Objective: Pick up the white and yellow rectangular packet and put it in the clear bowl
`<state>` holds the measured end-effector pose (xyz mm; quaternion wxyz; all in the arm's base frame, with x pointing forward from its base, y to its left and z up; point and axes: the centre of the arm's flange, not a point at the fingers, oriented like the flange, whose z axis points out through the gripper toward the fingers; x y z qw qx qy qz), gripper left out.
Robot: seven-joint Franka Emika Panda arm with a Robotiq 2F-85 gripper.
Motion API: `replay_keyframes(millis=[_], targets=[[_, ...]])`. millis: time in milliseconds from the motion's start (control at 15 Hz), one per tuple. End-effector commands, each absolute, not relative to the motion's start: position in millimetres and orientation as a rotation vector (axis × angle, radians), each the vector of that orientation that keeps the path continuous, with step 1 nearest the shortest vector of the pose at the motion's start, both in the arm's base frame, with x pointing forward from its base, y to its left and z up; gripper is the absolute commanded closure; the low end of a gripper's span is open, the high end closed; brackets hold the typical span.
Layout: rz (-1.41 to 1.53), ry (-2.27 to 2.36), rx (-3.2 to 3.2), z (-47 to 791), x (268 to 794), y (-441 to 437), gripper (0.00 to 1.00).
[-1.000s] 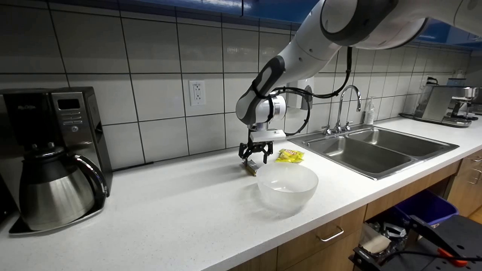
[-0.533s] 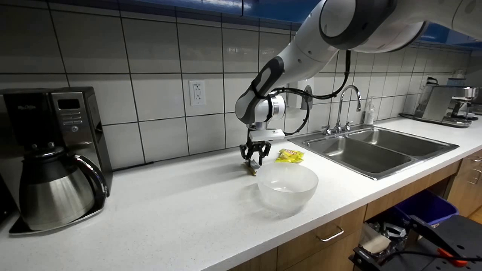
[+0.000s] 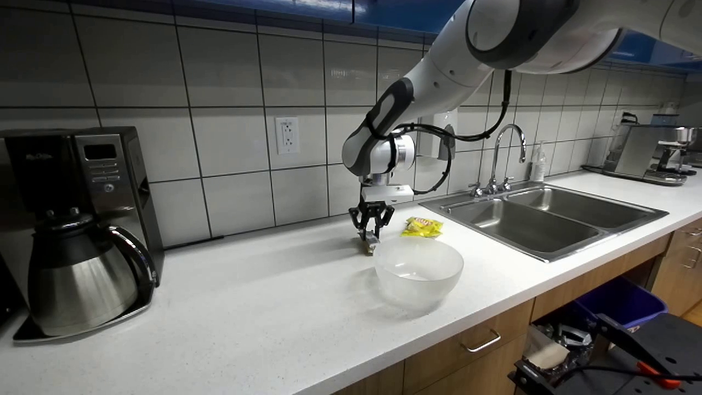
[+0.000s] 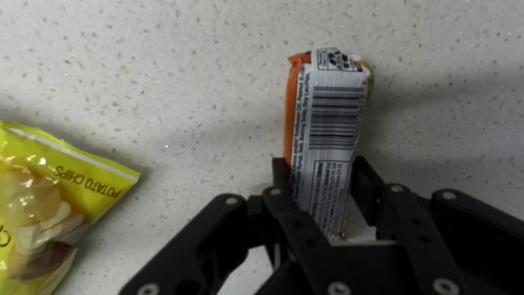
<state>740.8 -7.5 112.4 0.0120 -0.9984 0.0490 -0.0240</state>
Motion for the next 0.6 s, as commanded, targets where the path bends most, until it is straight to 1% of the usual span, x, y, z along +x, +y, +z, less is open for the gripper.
replay_keyframes(millis=[0,267,533], targets=[[-0.092,0.193,-3.086,177.2,715.3,-7.7,0.84],[-0.153,0.170,-3.083,239.8,688.7,-3.3,0.84],[-0.171,0.147,-3.076,287.2,648.1,4.1,0.84]])
